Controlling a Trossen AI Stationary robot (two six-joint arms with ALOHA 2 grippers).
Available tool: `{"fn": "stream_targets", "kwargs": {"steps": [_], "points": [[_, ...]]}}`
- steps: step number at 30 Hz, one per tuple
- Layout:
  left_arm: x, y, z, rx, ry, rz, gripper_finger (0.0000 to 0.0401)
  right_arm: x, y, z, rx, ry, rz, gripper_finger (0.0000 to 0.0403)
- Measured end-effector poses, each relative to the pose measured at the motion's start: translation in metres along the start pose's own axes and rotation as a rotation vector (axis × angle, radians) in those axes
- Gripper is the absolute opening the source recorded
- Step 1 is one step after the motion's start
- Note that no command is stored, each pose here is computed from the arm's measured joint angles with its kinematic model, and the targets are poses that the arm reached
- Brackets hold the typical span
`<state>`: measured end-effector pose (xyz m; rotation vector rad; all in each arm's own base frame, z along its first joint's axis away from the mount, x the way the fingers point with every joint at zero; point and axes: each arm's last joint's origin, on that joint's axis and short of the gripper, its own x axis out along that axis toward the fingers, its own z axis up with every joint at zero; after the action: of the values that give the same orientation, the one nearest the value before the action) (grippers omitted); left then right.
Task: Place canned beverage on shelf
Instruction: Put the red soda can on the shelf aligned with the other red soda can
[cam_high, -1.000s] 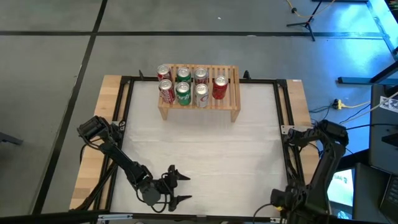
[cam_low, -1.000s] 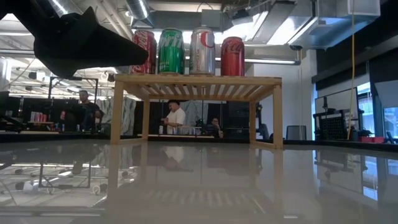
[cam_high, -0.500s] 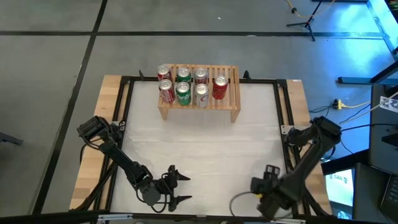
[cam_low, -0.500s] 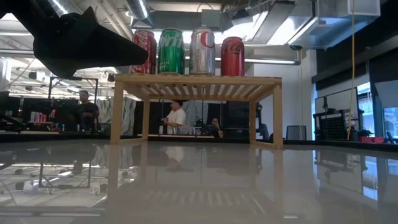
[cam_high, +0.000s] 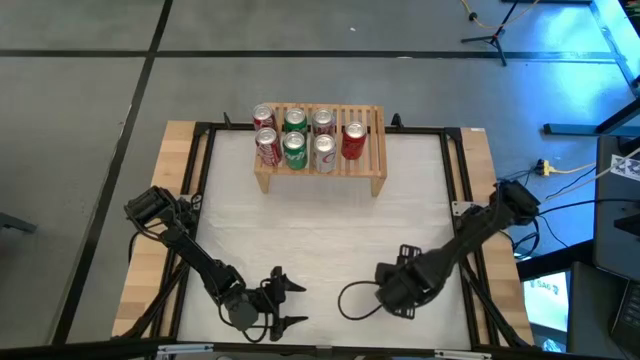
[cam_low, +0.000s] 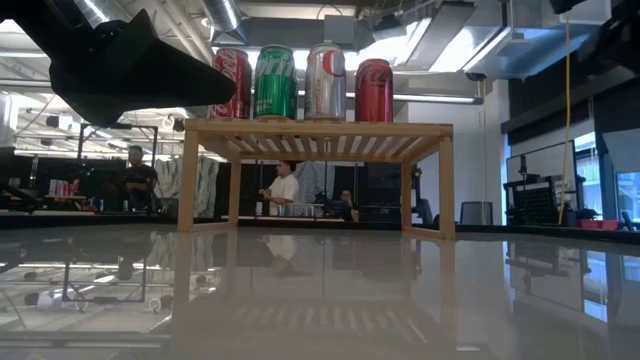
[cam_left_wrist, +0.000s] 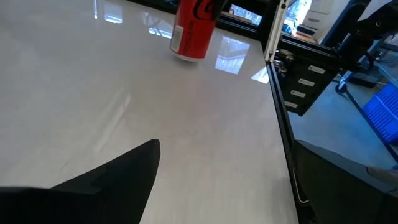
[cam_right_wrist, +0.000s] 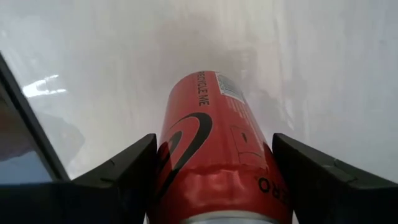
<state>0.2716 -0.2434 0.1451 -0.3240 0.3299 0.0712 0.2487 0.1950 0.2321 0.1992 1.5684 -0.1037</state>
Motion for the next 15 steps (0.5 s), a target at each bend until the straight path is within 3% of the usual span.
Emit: {"fn": "stream_targets", "kwargs": {"steps": [15], "points": [[-0.0003, -0.0006, -0.0003, -0.001, 0.006, -0.011, 0.0354, -0.0027, -0.0012, 0.0069, -0.033, -0.026, 0.03, 0.0289]]}}
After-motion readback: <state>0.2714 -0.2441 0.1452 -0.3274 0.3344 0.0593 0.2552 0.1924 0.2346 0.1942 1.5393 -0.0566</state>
